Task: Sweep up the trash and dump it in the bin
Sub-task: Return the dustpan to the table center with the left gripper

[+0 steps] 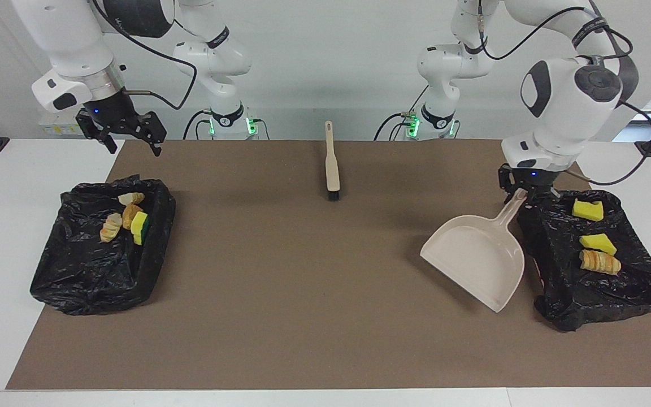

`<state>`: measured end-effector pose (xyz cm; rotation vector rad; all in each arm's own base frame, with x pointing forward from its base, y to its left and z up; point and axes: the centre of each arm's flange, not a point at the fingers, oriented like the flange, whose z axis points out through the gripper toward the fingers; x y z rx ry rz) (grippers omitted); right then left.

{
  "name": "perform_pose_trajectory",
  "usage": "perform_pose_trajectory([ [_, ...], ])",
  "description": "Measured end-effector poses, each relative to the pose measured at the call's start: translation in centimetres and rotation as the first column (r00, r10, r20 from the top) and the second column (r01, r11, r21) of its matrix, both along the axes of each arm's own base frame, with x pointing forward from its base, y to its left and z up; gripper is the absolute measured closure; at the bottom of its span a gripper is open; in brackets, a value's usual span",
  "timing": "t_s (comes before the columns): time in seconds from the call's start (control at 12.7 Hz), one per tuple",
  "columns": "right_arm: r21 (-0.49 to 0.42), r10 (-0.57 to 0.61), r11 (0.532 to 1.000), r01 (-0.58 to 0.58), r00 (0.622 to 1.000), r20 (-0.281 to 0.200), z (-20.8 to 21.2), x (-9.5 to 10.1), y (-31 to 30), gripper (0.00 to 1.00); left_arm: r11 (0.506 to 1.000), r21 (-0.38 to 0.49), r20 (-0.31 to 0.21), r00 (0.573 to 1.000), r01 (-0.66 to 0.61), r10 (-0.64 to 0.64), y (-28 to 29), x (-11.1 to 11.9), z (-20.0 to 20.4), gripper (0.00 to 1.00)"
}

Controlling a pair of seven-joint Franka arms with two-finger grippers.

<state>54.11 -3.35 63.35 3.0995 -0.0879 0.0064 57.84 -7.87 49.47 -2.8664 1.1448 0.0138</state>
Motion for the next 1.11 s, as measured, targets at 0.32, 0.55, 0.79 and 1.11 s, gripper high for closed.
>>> perform_pose_trajectory([
  [0.32,0.001,-0.024,1.0,0.024,1.0,0.015,1.0,-1.2,0.0,0.0,0.977,-0.027,0.033,0.976,-0.213,0.214,-9.2,-2.3,-0.8,0.67],
  [0.55,0.002,-0.024,1.0,0.024,1.0,0.006,0.6,-1.2,0.1,0.0,0.933,-0.072,0.063,0.932,-0.354,0.358,-16.5,-4.3,-2.2,0.67],
  [0.79,0.007,-0.019,1.0,0.019,1.0,-0.003,0.3,-1.3,0.5,0.0,0.803,-0.171,0.063,0.807,-0.572,0.588,-23.8,-5.5,-5.6,0.67],
  [1.11,0.006,0.016,1.0,-0.016,1.0,-0.009,0.2,-1.5,1.5,0.0,0.697,-0.257,-0.036,0.727,-0.669,0.685,-30.9,-7.3,-9.4,0.67],
])
